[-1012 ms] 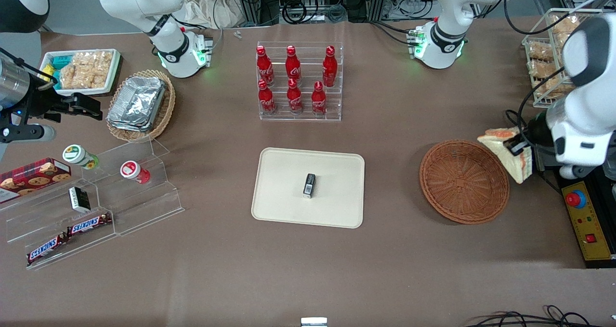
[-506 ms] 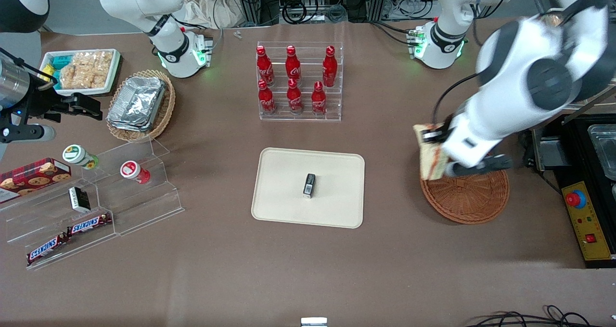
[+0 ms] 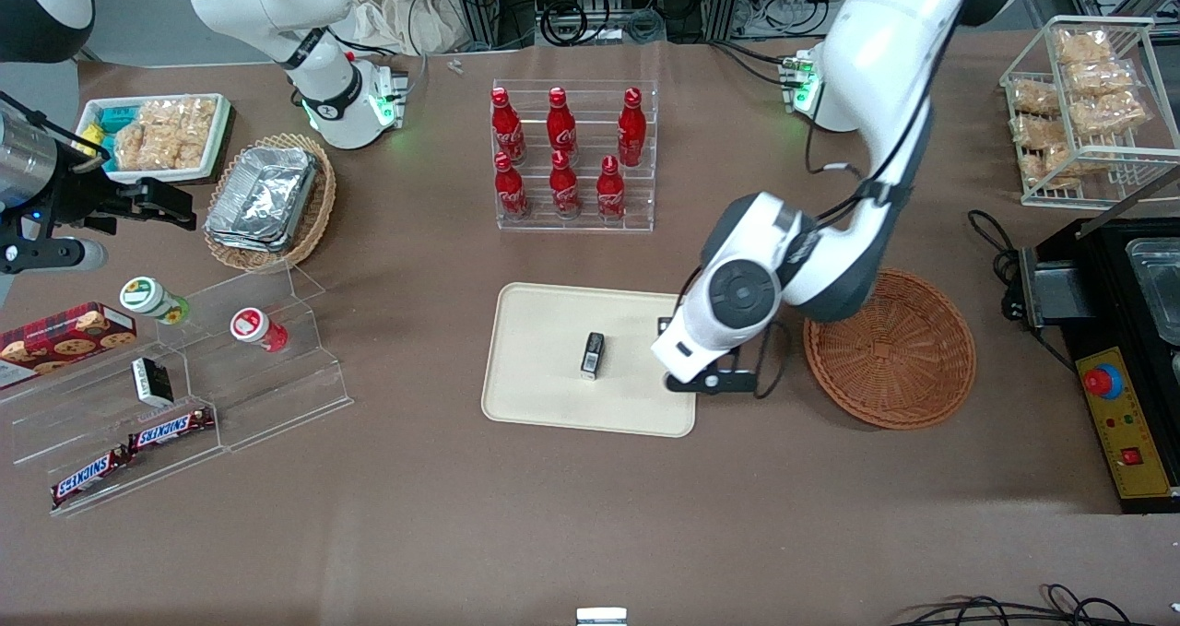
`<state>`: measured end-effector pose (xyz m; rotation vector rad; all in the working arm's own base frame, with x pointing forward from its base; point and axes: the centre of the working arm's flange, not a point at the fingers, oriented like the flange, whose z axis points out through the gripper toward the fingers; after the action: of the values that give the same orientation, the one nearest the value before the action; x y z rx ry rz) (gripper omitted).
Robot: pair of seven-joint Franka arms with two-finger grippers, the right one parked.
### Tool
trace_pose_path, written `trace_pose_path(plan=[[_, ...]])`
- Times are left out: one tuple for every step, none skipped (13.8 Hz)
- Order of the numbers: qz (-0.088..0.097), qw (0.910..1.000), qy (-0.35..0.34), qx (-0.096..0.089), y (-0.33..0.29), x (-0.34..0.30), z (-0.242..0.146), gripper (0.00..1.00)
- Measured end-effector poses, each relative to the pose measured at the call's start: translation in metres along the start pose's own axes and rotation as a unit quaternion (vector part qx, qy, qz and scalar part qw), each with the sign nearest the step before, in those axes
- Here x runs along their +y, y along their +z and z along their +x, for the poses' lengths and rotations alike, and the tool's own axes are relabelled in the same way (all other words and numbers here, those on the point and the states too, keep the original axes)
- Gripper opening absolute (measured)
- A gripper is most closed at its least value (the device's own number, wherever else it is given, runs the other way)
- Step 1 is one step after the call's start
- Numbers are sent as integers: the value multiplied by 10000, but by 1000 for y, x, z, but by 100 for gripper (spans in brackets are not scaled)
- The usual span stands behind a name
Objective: Place sandwich from basket to tray
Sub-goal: 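Carry the sandwich over the cream tray beside the black box, then lower the sandwich onto the tray and open the left gripper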
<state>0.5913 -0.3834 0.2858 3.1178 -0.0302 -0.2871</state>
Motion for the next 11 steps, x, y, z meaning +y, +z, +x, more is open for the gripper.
trace_pose_path(plan=[[7, 10000, -3, -12, 17, 5, 3, 16], [-4, 10000, -2, 12, 29, 9, 5, 16], [-23, 10000, 1, 46, 37, 13, 6, 16], [-23, 10000, 9, 80, 45, 16, 7, 16], [2, 9999, 26, 163, 51, 19, 9, 16], [11, 9996, 11, 282, 55, 22, 10, 23], [-3, 9993, -26, 382, 55, 25, 12, 31], [-29, 9990, -51, 447, 53, 27, 13, 42], [-63, 9986, -68, 516, 47, 28, 15, 50], [-114, 9980, -87, 618, 35, 28, 19, 61], [-178, 9969, -118, 761, 16, 27, 23, 70]])
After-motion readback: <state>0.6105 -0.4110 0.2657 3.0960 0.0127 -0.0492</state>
